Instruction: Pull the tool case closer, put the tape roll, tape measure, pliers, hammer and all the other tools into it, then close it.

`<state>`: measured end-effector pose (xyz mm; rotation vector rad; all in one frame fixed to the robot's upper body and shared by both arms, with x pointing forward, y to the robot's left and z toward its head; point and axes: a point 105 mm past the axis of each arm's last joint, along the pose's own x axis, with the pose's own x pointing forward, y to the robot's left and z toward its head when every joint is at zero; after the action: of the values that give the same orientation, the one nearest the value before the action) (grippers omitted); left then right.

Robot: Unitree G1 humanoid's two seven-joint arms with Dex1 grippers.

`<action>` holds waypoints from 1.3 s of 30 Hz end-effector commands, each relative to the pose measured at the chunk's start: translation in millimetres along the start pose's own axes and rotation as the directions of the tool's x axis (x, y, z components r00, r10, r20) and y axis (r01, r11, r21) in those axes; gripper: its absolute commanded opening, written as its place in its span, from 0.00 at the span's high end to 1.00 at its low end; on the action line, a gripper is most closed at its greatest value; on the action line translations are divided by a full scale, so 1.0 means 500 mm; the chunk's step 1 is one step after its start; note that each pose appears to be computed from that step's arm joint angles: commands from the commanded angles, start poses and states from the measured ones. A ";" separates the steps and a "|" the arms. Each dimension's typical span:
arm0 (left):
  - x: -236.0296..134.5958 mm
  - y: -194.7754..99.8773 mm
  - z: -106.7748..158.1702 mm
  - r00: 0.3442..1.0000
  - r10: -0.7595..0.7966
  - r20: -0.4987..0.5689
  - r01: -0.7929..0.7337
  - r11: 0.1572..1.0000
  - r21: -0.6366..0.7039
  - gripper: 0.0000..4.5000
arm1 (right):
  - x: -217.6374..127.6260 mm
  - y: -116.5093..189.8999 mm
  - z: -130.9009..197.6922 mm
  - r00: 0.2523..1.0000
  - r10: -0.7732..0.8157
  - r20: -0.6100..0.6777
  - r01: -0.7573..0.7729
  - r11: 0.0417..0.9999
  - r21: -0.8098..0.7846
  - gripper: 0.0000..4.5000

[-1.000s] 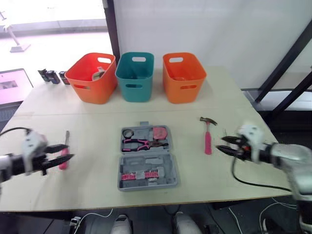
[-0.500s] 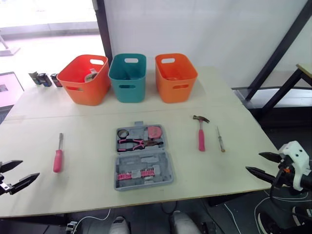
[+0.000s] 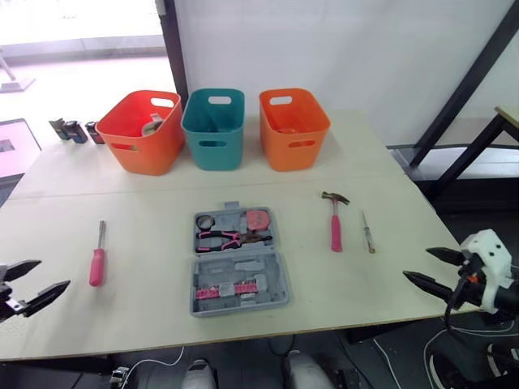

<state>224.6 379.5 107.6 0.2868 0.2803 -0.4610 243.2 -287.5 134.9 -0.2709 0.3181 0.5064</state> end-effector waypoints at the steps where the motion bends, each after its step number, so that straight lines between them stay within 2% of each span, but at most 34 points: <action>1: 0.056 -0.049 0.058 0.988 -0.114 0.106 0.111 0.993 0.040 0.00 | 0.022 0.032 0.032 0.996 -0.084 0.033 0.083 0.996 0.036 0.01; 4: 0.095 -0.104 0.090 0.962 -0.226 0.153 0.217 0.973 0.074 0.00 | 0.043 0.038 0.020 0.980 -0.198 -0.010 0.198 0.977 0.080 0.01; 7: 0.128 -0.186 0.130 0.900 -0.392 0.191 0.372 0.919 0.132 0.00 | 0.085 0.043 -0.012 0.932 -0.347 -0.108 0.358 0.928 0.105 0.01; 14: 0.133 -0.315 0.177 0.767 -0.609 0.201 0.571 0.791 0.218 0.00 | 0.174 -0.004 -0.017 0.812 -0.552 -0.190 0.584 0.779 0.230 0.01; 20: 0.138 -0.356 0.196 0.736 -0.639 0.223 0.593 0.768 0.242 0.00 | 0.233 -0.059 -0.023 0.756 -0.605 -0.251 0.653 0.723 0.225 0.01; 24: 0.137 -0.365 0.208 0.727 -0.644 0.237 0.595 0.764 0.250 0.00 | 0.268 -0.074 -0.022 0.771 -0.582 -0.259 0.633 0.741 0.222 0.01; 29: 0.136 -0.364 0.210 0.729 -0.642 0.236 0.590 0.765 0.258 0.00 | 0.287 -0.092 -0.057 0.760 -0.565 -0.322 0.643 0.727 0.241 0.01; 32: 0.137 -0.360 0.208 0.738 -0.634 0.229 0.582 0.771 0.260 0.00 | 0.287 -0.093 -0.074 0.756 -0.551 -0.353 0.645 0.719 0.260 0.18; 35: 0.136 -0.358 0.207 0.741 -0.632 0.228 0.579 0.772 0.262 0.00 | 0.292 -0.086 -0.071 0.776 -0.532 -0.339 0.624 0.726 0.289 0.49; 36: 0.137 -0.358 0.207 0.740 -0.632 0.228 0.579 0.772 0.263 0.00 | 0.291 -0.086 -0.071 0.776 -0.534 -0.337 0.625 0.724 0.292 0.63; 39: 0.140 -0.357 0.209 0.739 -0.634 0.228 0.580 0.771 0.265 0.00 | 0.285 -0.088 -0.071 0.769 -0.543 -0.338 0.634 0.716 0.293 0.94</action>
<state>221.0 164.9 136.5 0.2586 0.0453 -1.1817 379.0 -265.3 55.1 -0.0316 0.5347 -0.2106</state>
